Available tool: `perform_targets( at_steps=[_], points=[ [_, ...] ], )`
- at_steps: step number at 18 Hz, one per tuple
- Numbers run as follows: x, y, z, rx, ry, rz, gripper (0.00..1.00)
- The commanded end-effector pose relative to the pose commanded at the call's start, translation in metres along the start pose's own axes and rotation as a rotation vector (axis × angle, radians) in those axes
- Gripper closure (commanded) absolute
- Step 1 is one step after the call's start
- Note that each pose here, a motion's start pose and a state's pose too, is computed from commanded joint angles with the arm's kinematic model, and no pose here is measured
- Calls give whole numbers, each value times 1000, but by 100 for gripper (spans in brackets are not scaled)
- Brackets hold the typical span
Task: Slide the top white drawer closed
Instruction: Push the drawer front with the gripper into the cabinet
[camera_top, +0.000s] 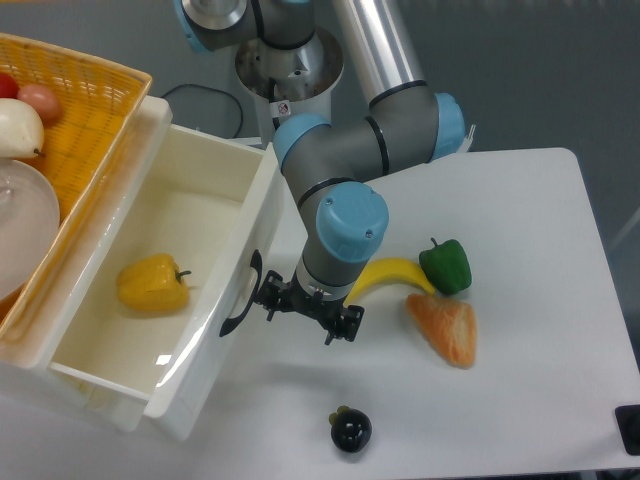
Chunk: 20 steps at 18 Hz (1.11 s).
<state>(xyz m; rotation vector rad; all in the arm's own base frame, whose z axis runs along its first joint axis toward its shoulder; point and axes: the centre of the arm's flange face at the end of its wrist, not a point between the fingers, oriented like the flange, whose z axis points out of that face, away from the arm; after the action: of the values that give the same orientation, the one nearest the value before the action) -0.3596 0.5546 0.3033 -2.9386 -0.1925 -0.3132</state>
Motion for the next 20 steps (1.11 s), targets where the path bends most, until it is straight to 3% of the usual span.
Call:
perform_targets(
  at_steps=[20],
  points=[
    [43,-8,-5,-7,30,18,0]
  ],
)
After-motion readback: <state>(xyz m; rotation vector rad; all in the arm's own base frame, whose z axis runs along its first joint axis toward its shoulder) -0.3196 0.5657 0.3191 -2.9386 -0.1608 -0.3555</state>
